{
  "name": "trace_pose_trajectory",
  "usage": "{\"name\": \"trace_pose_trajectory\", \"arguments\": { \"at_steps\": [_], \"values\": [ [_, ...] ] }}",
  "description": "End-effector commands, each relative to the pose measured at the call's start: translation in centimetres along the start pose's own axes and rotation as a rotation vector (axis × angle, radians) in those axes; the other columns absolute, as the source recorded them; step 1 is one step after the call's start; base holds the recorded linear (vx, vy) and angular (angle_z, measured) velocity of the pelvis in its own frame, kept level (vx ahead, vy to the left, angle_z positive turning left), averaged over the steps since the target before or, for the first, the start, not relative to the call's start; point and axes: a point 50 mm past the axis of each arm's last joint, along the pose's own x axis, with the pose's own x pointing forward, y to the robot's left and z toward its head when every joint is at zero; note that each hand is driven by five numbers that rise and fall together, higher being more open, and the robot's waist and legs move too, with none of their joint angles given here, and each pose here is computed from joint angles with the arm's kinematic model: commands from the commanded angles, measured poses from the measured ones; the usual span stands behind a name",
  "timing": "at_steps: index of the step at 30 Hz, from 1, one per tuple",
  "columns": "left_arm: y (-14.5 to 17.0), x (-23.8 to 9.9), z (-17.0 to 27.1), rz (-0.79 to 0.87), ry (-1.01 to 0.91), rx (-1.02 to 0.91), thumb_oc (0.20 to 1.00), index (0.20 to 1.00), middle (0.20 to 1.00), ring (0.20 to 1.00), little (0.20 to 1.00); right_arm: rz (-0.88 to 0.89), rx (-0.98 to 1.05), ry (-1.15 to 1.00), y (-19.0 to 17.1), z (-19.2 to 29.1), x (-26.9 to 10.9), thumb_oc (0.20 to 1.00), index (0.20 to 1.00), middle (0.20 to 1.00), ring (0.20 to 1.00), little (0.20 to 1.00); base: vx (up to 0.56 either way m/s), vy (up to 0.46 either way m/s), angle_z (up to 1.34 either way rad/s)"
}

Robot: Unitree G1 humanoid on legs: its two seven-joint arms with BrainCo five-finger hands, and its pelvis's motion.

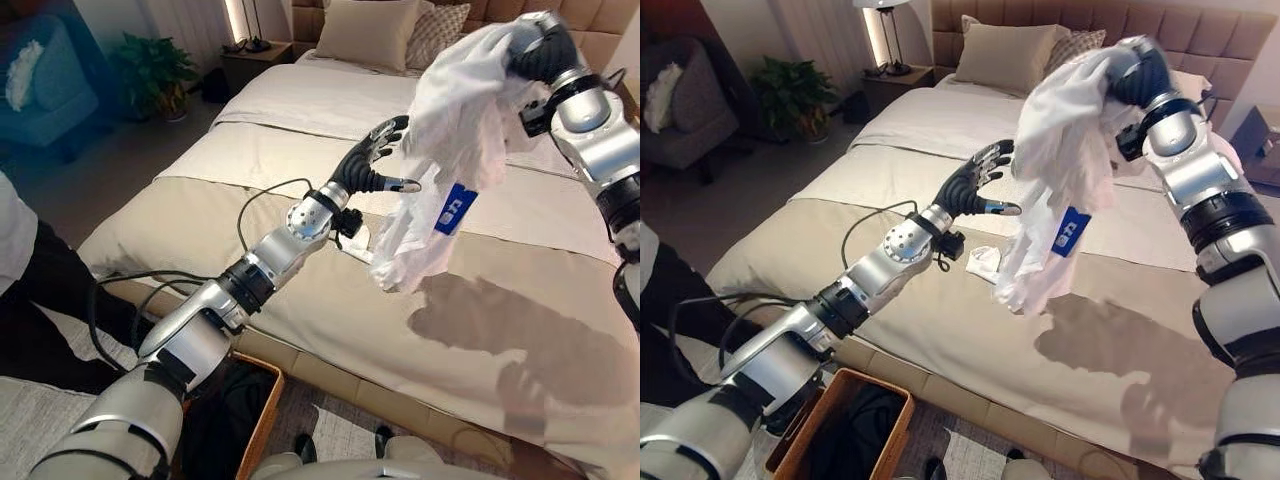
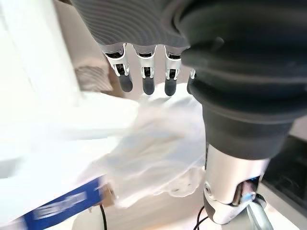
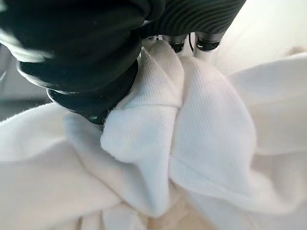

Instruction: Pick up clothes into the bucket

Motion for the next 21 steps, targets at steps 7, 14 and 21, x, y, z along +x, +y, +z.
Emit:
{"name": "trace_pose_trajectory", "arguments": {
  "at_steps": [7, 14, 21],
  "values": [
    [0.2, -3.2, -0.3, 0.093, -0.071, -0.062, 1.000, 1.000, 1.000, 1.000, 1.000, -0.529, 0.347, -0.247, -10.5, 9.1, 0.8, 0.200, 0.200, 0.200, 0.200, 0.200, 0.00, -0.012, 0.44],
    [-1.3, -8.5, -3.5, 0.229, -0.018, -0.427, 1.000, 1.000, 1.000, 1.000, 1.000, -0.541, 0.411, -0.263, -10.2, 7.6, 0.4, 0.200, 0.200, 0.200, 0.200, 0.200, 0.01, -0.007, 0.25],
    [1.3, -16.7, -6.9, 0.406, 0.135, -0.556, 1.000, 1.000, 1.000, 1.000, 1.000, -0.412, 0.131, -0.016, -9.8, 2.9, 0.9, 0.200, 0.200, 0.200, 0.200, 0.200, -0.02, -0.001, 0.04]
  ]
}}
